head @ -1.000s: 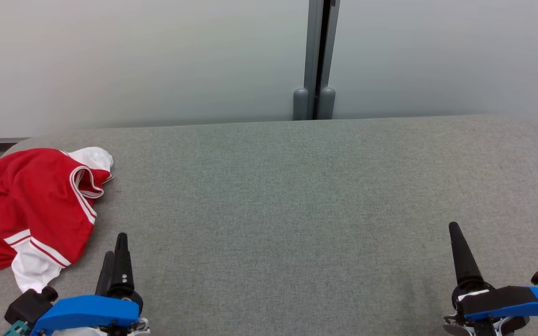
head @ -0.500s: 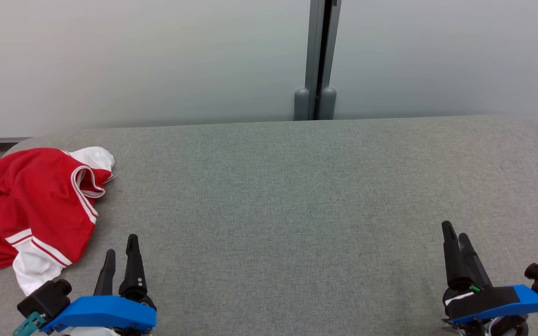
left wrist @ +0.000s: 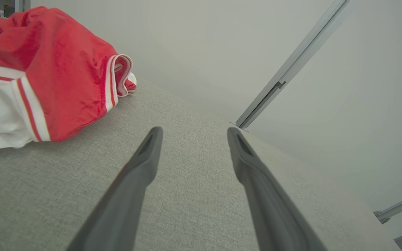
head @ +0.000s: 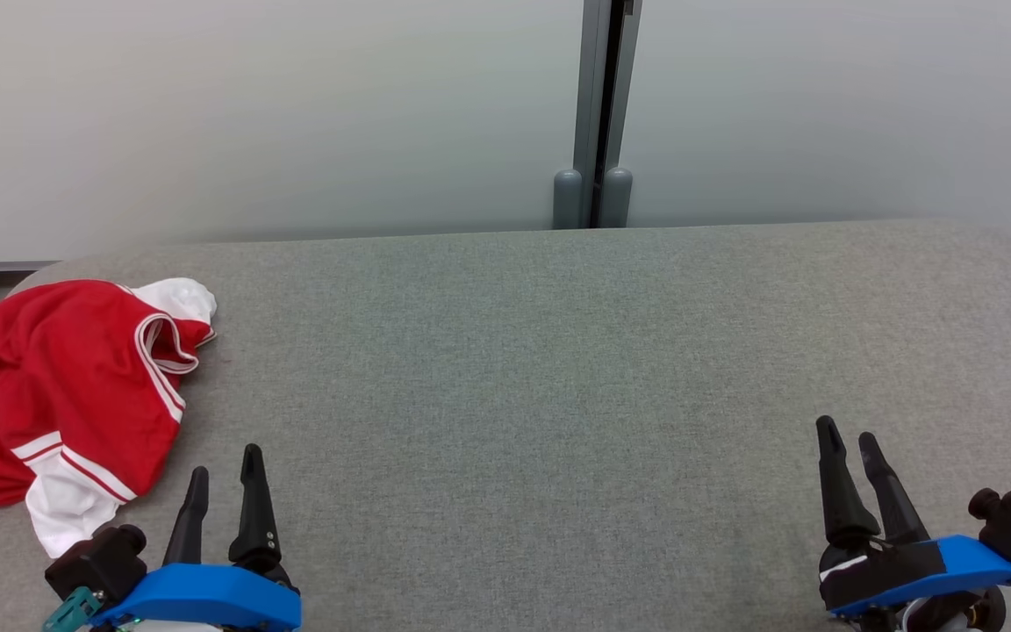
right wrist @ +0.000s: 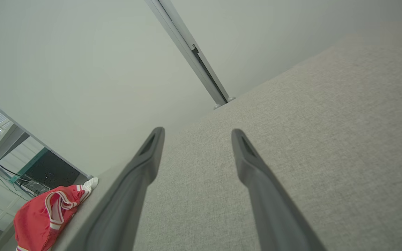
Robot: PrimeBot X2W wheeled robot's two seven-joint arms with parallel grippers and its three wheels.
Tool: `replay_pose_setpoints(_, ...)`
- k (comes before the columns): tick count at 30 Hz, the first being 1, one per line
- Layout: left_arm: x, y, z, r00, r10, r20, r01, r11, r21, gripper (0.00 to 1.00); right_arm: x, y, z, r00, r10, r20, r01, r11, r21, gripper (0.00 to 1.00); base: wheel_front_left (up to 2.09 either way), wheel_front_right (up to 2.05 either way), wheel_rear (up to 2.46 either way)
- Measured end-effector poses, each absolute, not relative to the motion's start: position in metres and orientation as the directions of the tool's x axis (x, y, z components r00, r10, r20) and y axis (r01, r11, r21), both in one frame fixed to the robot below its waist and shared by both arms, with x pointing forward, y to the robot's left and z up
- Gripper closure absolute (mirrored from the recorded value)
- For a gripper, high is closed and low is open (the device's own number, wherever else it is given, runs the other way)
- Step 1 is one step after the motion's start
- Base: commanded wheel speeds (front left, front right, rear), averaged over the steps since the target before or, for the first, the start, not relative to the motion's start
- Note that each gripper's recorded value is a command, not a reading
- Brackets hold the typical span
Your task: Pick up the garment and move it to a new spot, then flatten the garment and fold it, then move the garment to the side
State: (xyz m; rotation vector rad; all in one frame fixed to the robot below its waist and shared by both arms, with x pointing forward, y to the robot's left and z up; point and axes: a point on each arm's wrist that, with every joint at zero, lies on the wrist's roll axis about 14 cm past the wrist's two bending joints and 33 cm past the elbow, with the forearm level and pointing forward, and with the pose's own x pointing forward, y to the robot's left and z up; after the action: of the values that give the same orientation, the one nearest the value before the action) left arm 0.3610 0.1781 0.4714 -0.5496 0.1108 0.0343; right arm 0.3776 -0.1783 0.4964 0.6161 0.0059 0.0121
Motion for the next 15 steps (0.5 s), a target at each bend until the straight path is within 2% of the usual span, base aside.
replay_pose_setpoints(15, 0.3574, 0.1753, 0.4721, 0.995, -0.012, -0.095, -0.022, 0.935, -0.353, 0.00, 0.3775, -0.1770, 0.5052, 0.999, 0.032, 0.028, -0.041, 0.902, 0.430, 0.00, 0.00, 0.00, 0.00)
